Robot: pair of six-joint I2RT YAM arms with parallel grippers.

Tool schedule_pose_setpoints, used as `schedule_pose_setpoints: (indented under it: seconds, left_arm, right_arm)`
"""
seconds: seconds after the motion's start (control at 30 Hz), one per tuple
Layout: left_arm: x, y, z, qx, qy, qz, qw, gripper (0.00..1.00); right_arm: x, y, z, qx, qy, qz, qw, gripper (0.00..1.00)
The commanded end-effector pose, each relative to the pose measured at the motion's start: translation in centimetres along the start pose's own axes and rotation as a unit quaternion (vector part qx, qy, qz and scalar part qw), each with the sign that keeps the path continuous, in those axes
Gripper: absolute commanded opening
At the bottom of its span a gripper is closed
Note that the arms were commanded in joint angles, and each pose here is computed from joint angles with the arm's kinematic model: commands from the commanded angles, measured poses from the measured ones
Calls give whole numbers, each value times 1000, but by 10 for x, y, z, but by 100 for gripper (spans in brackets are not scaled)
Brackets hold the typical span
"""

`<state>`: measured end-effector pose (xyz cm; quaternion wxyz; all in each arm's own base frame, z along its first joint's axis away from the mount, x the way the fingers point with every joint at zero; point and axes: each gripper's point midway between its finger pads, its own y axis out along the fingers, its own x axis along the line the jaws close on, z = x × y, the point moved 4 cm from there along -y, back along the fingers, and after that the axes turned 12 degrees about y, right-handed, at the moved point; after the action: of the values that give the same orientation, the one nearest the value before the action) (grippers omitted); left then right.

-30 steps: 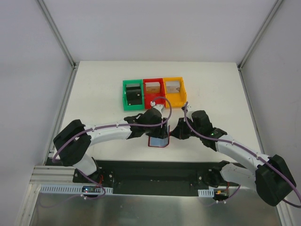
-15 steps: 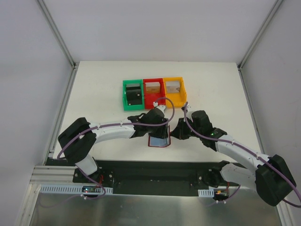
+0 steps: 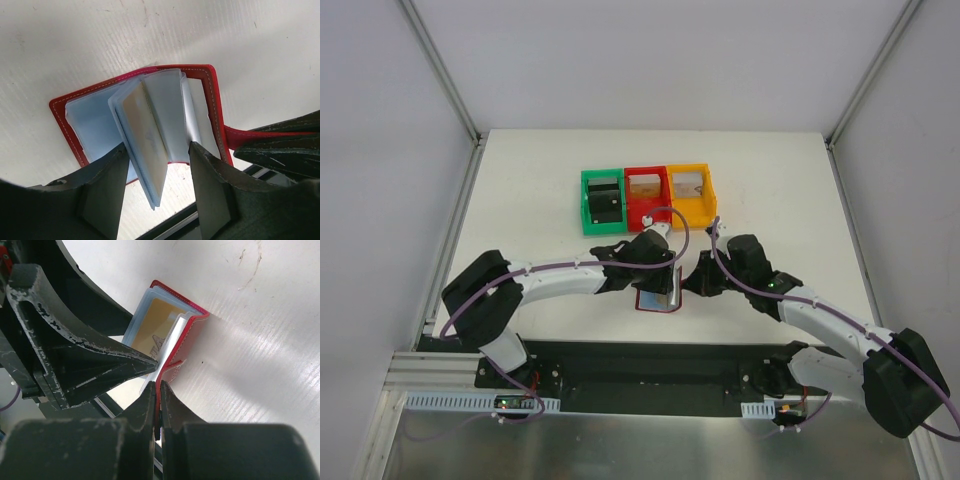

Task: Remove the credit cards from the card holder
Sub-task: Remove the credit card from the card holder.

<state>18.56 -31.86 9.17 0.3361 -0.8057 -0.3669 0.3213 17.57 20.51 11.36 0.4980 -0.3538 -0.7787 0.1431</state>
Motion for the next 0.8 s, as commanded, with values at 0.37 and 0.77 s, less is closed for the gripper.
schedule_pose_setpoints:
  seconds: [0.37, 0.77]
  left_arm:
    - [-5, -25, -15, -37, 11, 7, 999, 50]
    - [33, -53, -9, -60, 22, -92, 994, 52]
  right_arm:
    - [20, -5, -16, -21, -22, -28, 999, 0]
    - [18, -5, -14, -21, -20, -27, 999, 0]
